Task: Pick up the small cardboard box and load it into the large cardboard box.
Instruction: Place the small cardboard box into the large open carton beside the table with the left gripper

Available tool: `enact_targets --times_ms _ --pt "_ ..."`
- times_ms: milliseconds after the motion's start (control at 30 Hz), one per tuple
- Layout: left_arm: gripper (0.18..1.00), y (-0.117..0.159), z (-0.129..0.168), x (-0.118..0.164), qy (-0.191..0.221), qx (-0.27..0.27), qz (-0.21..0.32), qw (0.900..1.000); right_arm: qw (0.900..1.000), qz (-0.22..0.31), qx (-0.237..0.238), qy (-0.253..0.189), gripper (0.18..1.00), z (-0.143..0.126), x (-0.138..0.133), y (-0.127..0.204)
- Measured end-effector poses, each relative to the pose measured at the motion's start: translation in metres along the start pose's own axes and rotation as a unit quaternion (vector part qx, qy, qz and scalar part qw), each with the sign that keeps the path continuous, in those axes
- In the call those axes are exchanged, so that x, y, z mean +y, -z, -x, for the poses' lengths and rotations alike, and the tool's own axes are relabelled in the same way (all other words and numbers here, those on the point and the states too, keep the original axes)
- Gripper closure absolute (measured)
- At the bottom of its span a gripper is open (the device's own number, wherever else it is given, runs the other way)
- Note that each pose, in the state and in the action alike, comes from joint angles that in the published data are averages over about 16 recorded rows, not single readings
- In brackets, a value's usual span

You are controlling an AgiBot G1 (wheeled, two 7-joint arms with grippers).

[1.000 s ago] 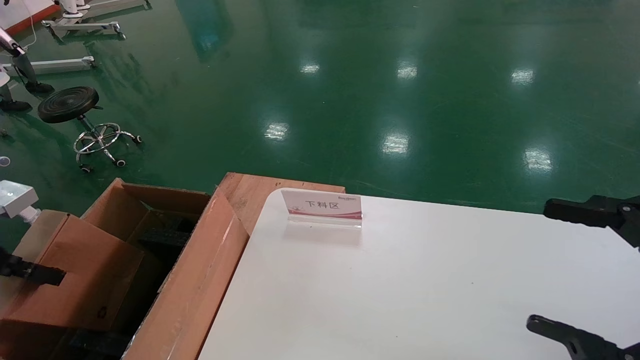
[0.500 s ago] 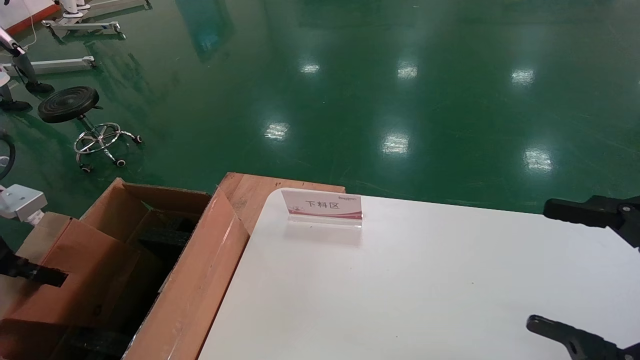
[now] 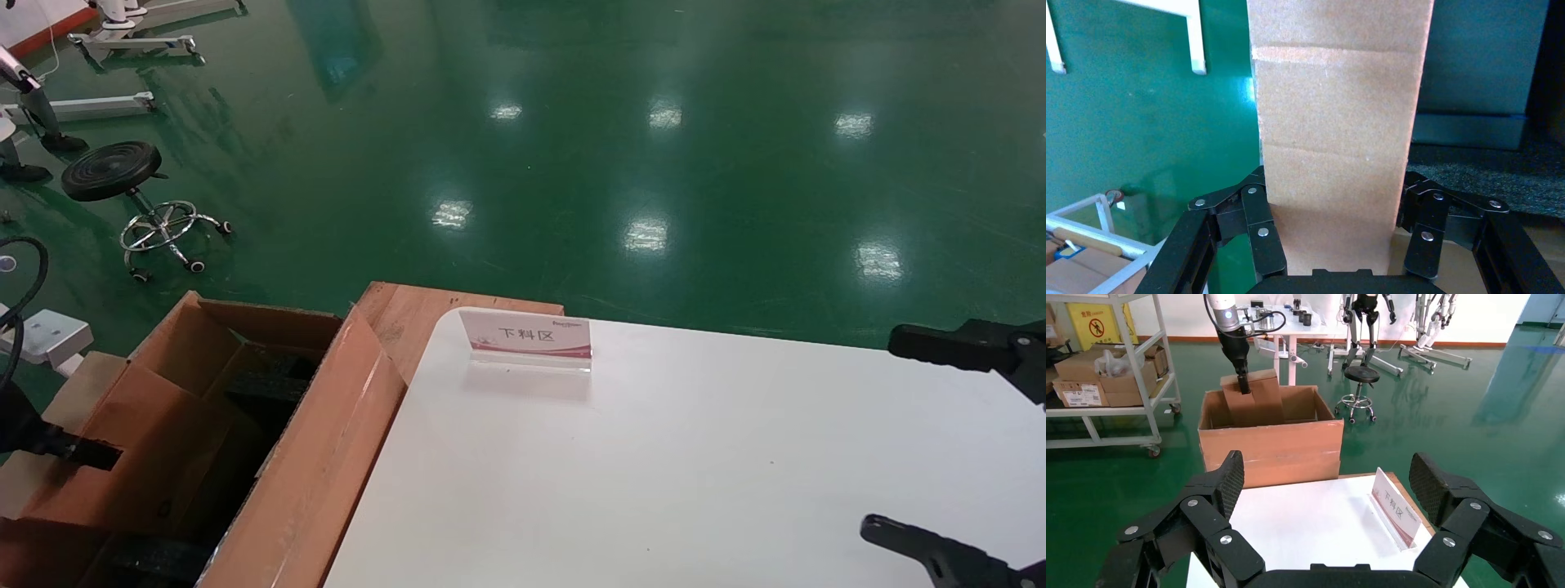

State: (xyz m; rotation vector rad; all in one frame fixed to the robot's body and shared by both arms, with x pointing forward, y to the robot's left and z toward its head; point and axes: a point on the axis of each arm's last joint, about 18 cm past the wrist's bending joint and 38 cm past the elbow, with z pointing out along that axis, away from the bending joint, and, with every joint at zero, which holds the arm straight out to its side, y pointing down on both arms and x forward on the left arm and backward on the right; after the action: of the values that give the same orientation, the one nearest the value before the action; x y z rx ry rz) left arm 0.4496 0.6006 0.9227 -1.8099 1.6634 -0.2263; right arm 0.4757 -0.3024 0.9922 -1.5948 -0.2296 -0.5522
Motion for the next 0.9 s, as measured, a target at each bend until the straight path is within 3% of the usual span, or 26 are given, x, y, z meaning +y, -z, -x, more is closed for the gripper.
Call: enact_targets --times_ms 467,900 --pt "0.890 -0.020 0.005 0.000 0.002 0.003 0.016 0.9999 1.000 0.000 0.000 0.000 0.178 0.000 0.000 0.000" --pt "0.861 -0.022 0.005 0.000 0.003 0.004 0.020 0.9998 1.000 0.000 0.000 0.000 0.178 0.000 0.000 0.000"
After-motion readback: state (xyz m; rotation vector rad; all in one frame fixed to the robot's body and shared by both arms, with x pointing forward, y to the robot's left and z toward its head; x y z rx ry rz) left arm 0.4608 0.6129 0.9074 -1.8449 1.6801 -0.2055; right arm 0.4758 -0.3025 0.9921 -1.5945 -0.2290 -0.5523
